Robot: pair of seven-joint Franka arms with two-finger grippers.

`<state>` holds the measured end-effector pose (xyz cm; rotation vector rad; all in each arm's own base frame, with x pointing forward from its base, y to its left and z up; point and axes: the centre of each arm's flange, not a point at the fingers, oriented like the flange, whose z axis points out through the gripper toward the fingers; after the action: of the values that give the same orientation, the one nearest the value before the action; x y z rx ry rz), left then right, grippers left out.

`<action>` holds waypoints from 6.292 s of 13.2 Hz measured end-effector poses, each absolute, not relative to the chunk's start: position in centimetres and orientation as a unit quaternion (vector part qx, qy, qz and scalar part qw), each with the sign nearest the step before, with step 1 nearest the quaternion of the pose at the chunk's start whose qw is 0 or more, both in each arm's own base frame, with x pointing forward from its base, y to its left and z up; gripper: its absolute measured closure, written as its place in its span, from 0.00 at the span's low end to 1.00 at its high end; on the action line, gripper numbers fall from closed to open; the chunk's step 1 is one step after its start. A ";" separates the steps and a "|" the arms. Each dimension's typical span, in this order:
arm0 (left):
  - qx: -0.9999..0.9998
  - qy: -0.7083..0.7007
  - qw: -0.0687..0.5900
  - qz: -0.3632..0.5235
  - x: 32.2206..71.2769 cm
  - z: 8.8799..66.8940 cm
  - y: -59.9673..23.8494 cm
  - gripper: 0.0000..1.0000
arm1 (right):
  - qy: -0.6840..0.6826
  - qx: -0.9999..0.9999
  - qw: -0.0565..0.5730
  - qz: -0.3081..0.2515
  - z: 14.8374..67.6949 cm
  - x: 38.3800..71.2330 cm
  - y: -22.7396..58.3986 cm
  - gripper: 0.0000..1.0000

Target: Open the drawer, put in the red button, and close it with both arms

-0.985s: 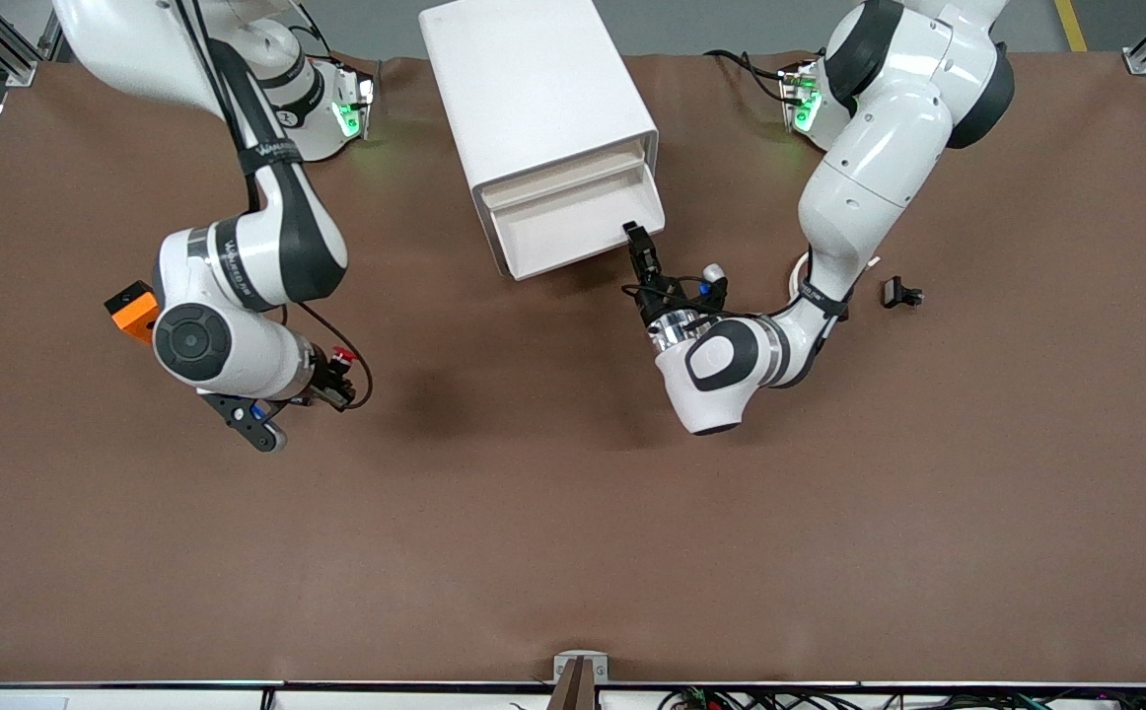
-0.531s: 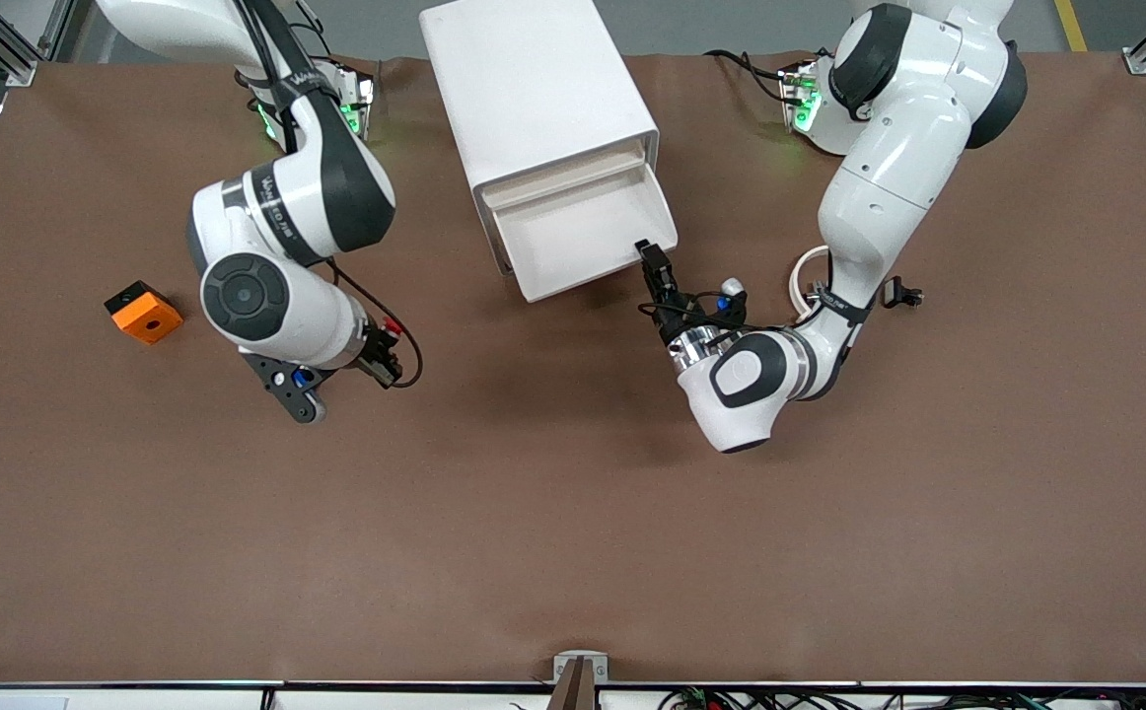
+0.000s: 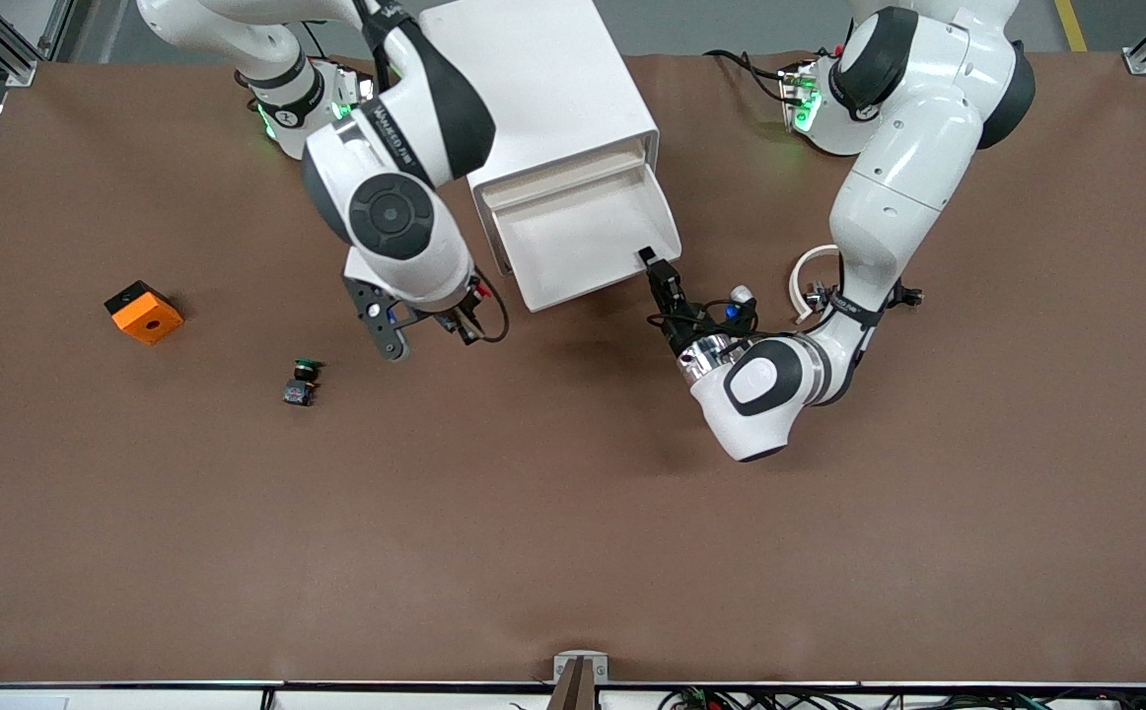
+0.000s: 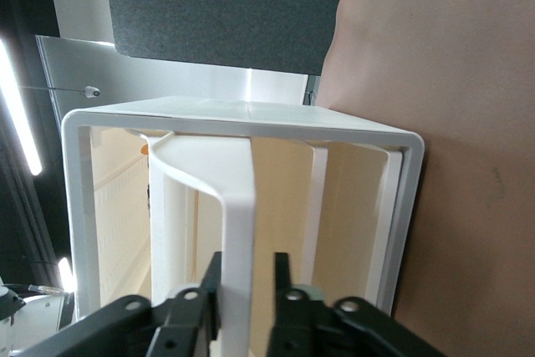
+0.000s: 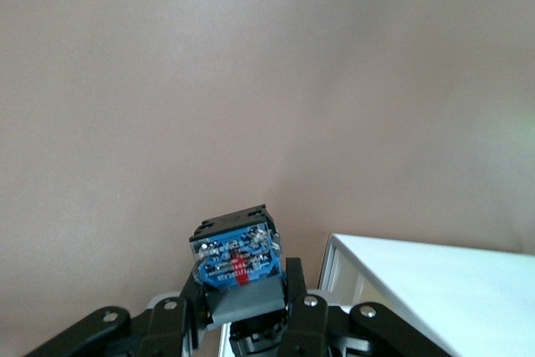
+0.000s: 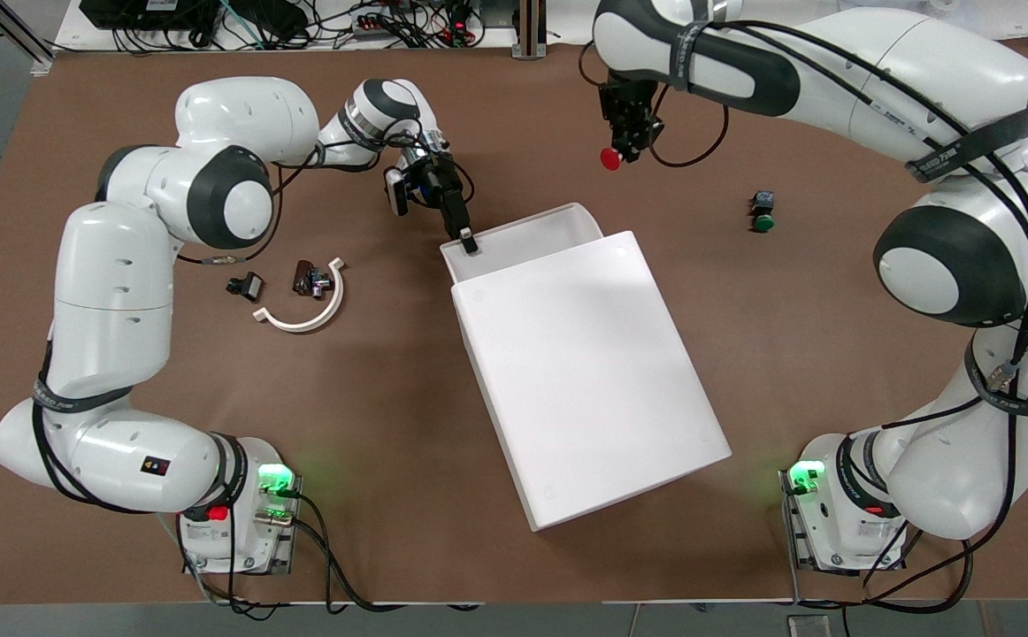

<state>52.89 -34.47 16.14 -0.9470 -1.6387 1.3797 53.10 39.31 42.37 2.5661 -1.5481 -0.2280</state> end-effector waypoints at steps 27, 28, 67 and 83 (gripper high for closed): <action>-0.708 -0.557 0.114 0.419 58.3 27.1 -30.1 0.00 | -0.667 0.741 0.060 -0.050 36.3 38.4 58.3 0.60; -0.735 -0.532 0.100 0.407 58.2 27.0 -29.6 0.00 | -0.669 0.739 0.061 -0.048 35.8 38.3 58.7 0.60; -0.989 -0.123 0.005 0.077 49.9 32.9 -45.5 0.00 | 0.009 0.989 0.026 -0.142 55.5 63.0 5.6 0.00; -0.986 -0.140 0.022 0.089 42.9 29.6 -52.5 0.00 | 0.010 0.996 0.001 -0.088 56.7 64.5 1.1 0.00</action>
<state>42.88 -52.46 29.58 -3.0553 -0.4325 0.2765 64.48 1.08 56.74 3.1272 0.0312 -0.2760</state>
